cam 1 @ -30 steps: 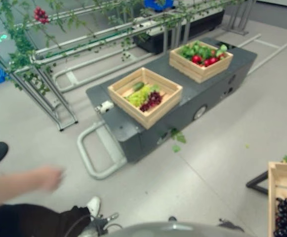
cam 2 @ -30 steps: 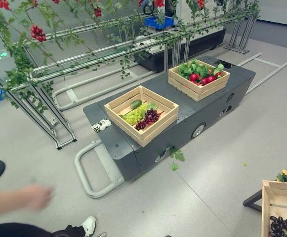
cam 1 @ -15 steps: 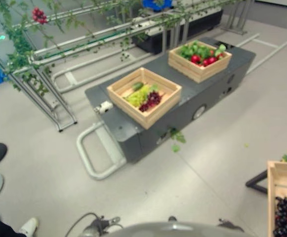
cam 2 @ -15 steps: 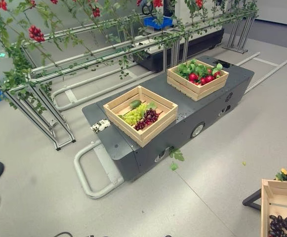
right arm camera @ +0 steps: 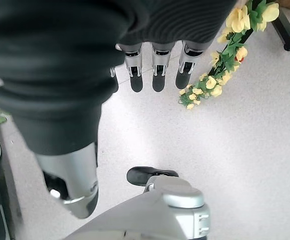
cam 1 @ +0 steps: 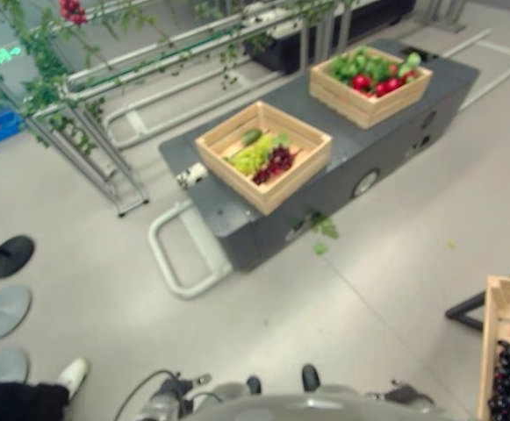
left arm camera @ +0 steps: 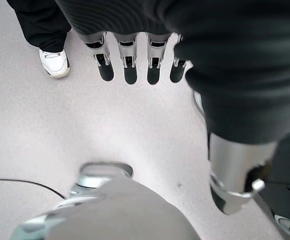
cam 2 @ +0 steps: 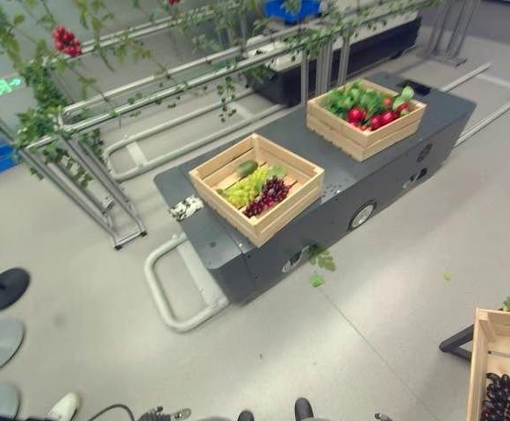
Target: Pick up the fruits from the basket on one side to the basket on the other side
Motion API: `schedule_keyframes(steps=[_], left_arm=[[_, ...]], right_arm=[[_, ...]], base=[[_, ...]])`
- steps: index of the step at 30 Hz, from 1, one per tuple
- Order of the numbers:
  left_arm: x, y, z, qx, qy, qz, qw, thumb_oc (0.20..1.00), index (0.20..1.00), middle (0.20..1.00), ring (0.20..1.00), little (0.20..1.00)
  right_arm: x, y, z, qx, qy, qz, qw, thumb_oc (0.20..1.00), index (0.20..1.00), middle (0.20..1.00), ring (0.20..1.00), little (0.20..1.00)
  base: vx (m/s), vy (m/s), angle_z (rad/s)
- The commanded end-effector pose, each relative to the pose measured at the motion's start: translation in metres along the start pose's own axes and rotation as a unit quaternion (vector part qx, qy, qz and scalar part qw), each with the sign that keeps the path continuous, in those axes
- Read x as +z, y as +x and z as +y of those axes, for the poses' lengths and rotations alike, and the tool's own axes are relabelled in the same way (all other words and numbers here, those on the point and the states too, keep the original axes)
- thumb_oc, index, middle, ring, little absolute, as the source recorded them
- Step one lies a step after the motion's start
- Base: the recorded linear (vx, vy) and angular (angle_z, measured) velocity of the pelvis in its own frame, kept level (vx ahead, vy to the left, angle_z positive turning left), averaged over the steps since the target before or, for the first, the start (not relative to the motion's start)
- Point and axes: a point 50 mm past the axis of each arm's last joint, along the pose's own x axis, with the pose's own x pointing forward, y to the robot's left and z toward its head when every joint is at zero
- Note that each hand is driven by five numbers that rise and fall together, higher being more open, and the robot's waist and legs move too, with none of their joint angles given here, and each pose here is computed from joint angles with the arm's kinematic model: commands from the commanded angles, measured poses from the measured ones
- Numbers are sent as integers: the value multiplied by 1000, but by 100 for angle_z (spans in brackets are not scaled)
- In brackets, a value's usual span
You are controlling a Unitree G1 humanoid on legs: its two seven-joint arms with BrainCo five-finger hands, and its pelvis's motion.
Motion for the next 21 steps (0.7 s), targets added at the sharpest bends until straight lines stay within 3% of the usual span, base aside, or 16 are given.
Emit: schedule_keyframes(steps=[1,6,14,21], left_arm=[[-12,-5,-29,-19,-9,24,1000,1000,1000,1000,1000,1000],[-32,-8,-25,-5,-51,63,997,1000,1000,1000,1000,1000],[-44,-9,-18,19,-102,78,992,1000,1000,1000,1000,1000],[-28,-5,-5,40,-98,49,993,1000,1000,1000,1000,1000]], right_arm=[[7,1,-6,-19,10,-13,1000,1000,1000,1000,1000,1000],[10,0,-2,-21,10,-18,1000,1000,1000,1000,1000,1000],[15,-1,10,-7,0,-31,1000,1000,1000,1000,1000,1000],[24,-3,25,15,0,-44,999,1000,1000,1000,1000,1000]], base=[[114,-37,16],[133,-41,3],[147,42,-56],[156,149,-7]])
